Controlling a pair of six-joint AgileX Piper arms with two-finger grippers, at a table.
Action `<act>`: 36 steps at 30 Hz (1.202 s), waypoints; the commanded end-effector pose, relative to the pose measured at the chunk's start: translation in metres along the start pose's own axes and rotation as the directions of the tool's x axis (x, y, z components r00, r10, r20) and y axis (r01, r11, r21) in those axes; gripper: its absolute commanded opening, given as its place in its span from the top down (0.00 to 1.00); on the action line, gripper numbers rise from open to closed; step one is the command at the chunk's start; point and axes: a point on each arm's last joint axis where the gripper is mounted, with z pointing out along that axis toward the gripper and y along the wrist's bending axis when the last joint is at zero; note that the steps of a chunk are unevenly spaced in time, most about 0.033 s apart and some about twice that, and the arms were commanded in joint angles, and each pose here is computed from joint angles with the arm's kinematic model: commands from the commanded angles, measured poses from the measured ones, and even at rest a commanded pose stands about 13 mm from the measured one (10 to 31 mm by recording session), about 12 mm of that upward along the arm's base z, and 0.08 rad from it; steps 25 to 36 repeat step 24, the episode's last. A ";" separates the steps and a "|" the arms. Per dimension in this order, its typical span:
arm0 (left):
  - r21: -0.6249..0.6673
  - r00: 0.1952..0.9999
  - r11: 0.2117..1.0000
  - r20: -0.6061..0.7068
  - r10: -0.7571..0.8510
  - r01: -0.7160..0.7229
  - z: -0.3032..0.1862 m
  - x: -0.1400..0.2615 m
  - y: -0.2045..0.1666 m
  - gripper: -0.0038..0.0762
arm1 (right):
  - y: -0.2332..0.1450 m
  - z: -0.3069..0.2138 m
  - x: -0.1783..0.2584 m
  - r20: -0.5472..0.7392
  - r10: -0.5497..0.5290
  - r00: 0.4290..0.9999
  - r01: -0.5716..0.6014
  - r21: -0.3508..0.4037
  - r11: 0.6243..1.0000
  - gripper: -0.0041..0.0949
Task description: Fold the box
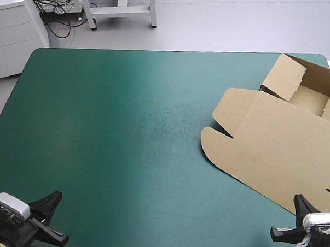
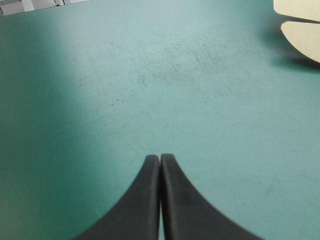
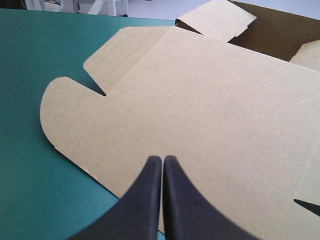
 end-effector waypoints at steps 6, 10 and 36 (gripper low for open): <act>0.011 0.996 1.000 0.086 -0.013 0.012 -0.002 -0.014 -0.001 0.99 | -0.002 -0.010 -0.011 0.124 0.004 0.992 -0.007 0.023 1.000 0.96; 0.011 0.996 1.000 0.086 -0.013 0.012 -0.002 -0.014 -0.001 0.99 | -0.002 -0.010 -0.011 0.124 0.003 0.992 -0.006 0.021 1.000 0.96; 0.011 0.996 1.000 0.086 -0.013 0.012 -0.002 -0.014 -0.001 0.99 | -0.002 -0.010 -0.011 0.124 0.003 0.992 -0.005 0.021 1.000 0.96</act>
